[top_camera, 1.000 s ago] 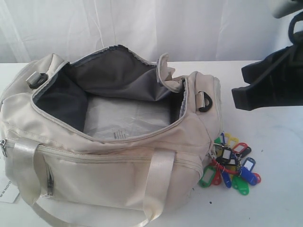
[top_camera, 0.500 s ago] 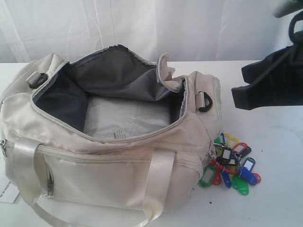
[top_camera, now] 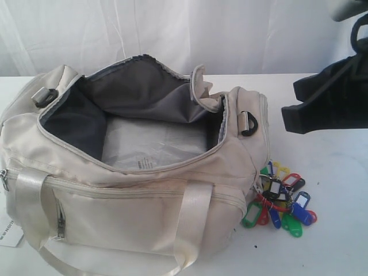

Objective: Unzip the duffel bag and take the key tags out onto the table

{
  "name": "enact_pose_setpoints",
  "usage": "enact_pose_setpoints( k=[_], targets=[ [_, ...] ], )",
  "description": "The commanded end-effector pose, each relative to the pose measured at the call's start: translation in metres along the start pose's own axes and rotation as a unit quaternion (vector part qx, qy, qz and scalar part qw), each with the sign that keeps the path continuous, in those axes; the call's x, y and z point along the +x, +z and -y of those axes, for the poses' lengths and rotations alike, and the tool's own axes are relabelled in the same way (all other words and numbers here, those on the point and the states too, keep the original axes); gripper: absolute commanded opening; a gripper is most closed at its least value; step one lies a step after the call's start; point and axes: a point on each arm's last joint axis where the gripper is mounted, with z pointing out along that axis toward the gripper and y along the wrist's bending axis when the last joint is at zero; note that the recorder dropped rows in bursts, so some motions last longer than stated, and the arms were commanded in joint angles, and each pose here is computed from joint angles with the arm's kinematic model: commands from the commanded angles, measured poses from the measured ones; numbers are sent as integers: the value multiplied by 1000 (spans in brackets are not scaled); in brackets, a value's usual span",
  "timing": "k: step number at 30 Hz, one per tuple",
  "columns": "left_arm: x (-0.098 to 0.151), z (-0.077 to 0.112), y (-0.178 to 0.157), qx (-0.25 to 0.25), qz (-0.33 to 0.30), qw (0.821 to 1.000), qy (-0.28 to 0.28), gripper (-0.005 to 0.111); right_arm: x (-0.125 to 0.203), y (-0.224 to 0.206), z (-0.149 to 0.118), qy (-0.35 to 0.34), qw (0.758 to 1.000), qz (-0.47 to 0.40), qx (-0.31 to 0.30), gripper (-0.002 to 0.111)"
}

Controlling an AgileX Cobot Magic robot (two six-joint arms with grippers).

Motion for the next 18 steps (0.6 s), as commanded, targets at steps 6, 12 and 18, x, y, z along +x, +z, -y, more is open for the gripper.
enact_pose_setpoints(
  k=[6,12,18],
  targets=[
    [2,-1,0,-4,-4,1000,-7,0,1,0,0,1,1000,3,-1,0],
    [1,-1,0,-7,3,1000,3,0,1,0,0,1,1000,3,-1,0],
    [1,-2,0,-7,2,1000,17,0,1,0,0,1,1000,3,-1,0]
  ],
)
